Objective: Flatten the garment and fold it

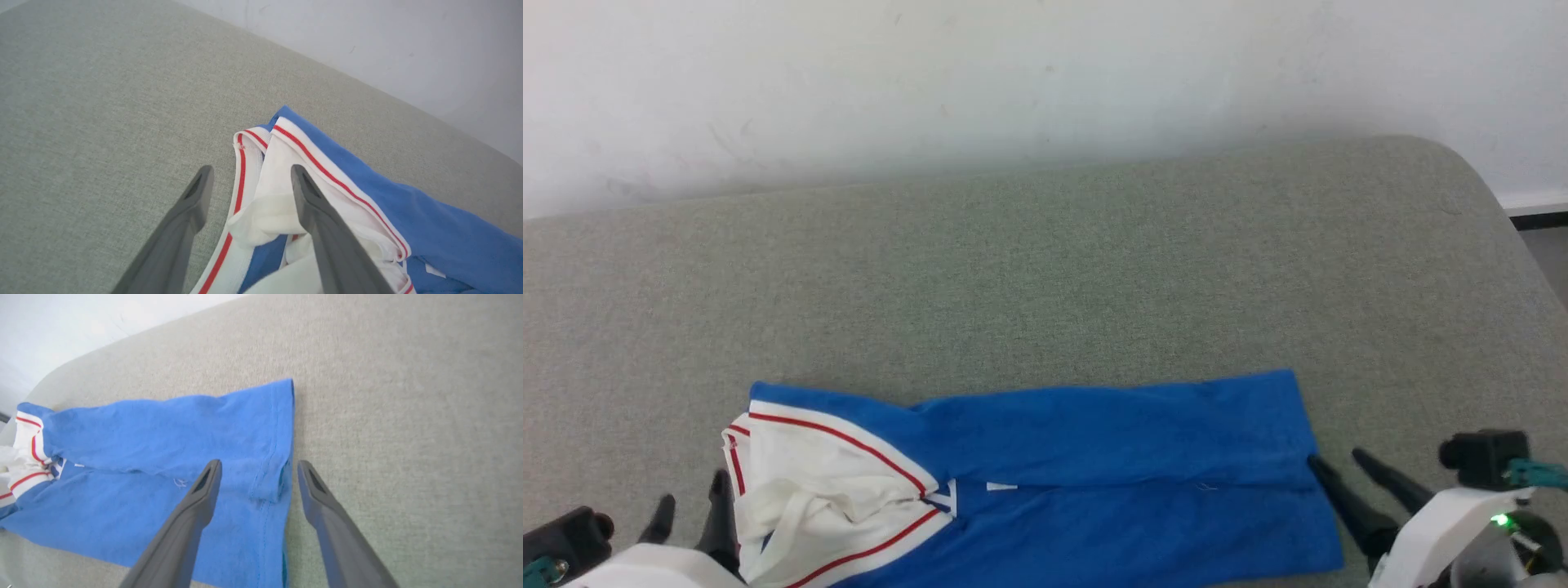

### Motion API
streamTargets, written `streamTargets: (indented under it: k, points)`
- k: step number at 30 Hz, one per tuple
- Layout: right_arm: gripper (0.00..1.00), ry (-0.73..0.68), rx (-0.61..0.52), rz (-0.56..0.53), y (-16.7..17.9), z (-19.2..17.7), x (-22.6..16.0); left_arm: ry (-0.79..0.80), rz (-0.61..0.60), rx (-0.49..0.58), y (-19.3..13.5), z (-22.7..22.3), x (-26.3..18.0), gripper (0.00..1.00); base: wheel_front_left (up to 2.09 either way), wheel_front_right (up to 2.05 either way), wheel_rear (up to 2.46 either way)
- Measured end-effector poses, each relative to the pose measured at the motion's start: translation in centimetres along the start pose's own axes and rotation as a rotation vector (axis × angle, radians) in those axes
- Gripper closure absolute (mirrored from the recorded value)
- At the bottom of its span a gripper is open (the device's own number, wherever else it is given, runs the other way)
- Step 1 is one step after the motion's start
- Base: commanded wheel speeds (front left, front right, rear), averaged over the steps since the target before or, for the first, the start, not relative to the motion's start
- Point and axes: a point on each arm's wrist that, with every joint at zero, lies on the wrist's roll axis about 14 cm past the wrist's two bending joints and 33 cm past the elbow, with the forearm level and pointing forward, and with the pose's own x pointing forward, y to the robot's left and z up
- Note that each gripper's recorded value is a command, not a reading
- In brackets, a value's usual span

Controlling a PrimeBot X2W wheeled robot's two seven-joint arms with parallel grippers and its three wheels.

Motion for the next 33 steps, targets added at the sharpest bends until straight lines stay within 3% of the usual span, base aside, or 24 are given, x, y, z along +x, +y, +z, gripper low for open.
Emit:
streamTargets:
  k: [6, 10, 14, 28, 29, 31, 32, 33]
  points:
    - [0.0, -0.075, -0.03, -0.031, -0.6, 3.9, -0.6, -0.258, -0.082, 0.058, -2.9, 4.7, 0.3, 0.0, 0.0, 0.0, 0.0]
    - [0.0, 0.017, -0.034, -0.054, -1.3, 3.4, 0.0, -0.417, -0.183, 0.123, -5.2, 7.5, -0.1, 0.0, 0.0, 0.0, 0.0]
    - [0.0, 0.145, -0.027, -0.045, -1.1, 1.8, 1.4, -0.512, -0.205, 0.182, -5.9, 9.1, -0.7, 0.0, 0.0, 0.0, 0.0]
    - [0.01, 0.523, -0.012, -0.013, 0.0, -4.4, 5.2, -0.521, -0.165, 0.299, -5.0, 7.5, -1.5, 0.0, 0.0, 0.0, 0.0]
    - [0.5, 0.551, -0.016, -0.008, 0.1, -4.6, 5.3, -0.517, -0.164, 0.3, -5.0, 7.4, -1.6, 0.0, 0.0, 0.0, 0.0]
    - [0.87, 0.595, -0.003, 0.001, 0.3, -4.8, 5.3, -0.514, -0.158, 0.307, -4.8, 7.3, -1.6, 0.0, 0.0, 0.0, 0.0]
    - [1.0, 0.611, -0.01, 0.004, 0.4, -4.8, 5.3, -0.514, -0.157, 0.306, -4.7, 7.3, -1.7, 0.0, 0.0, 0.0, 0.0]
    - [1.0, 0.619, -0.014, 0.009, 0.5, -4.8, 5.3, -0.515, -0.157, 0.305, -4.7, 7.3, -1.7, 0.0, 0.0, 0.0, 0.0]
